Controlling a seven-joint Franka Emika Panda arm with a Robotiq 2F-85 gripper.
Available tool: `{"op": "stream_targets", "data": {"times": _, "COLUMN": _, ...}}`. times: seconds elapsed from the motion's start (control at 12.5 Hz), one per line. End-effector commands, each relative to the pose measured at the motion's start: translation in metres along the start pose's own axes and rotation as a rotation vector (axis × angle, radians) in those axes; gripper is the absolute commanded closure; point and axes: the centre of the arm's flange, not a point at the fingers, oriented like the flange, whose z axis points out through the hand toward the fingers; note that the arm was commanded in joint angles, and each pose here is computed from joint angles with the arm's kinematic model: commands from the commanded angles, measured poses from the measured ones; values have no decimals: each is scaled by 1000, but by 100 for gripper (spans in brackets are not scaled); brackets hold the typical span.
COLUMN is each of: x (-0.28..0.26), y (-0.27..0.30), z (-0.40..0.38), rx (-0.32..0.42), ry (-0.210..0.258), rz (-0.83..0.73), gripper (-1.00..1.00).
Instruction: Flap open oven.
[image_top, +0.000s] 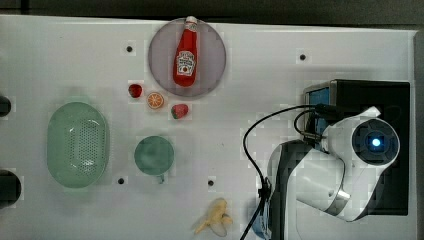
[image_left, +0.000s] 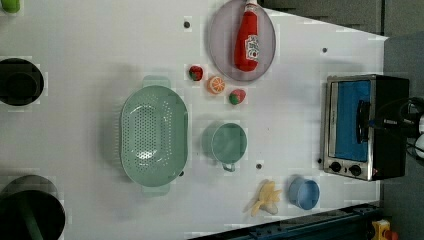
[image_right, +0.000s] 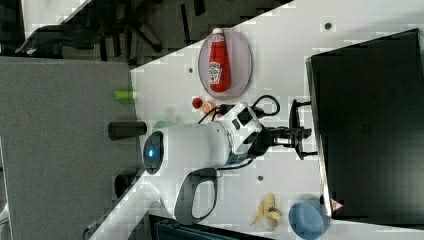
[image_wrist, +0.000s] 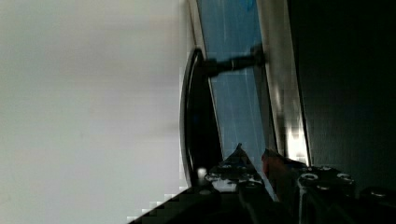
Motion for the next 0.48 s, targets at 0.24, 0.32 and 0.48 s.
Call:
{"op": "stream_targets", "data": {"times": 0.24, "x": 7, "y": -22, "z": 9, "rx": -17, "ry": -5, "rz": -111, "gripper": 65}}
{"op": "stream_targets", "data": {"times": 0.32, "x": 8, "y": -28, "z": 9, "rx": -37, "ry": -13, "rz": -139, "gripper": 65}}
{"op": "stream_targets", "data": {"times": 0.48, "x": 10, "y": -44, "z": 9, "rx": -106, "ry": -24, "rz": -182, "gripper": 65}}
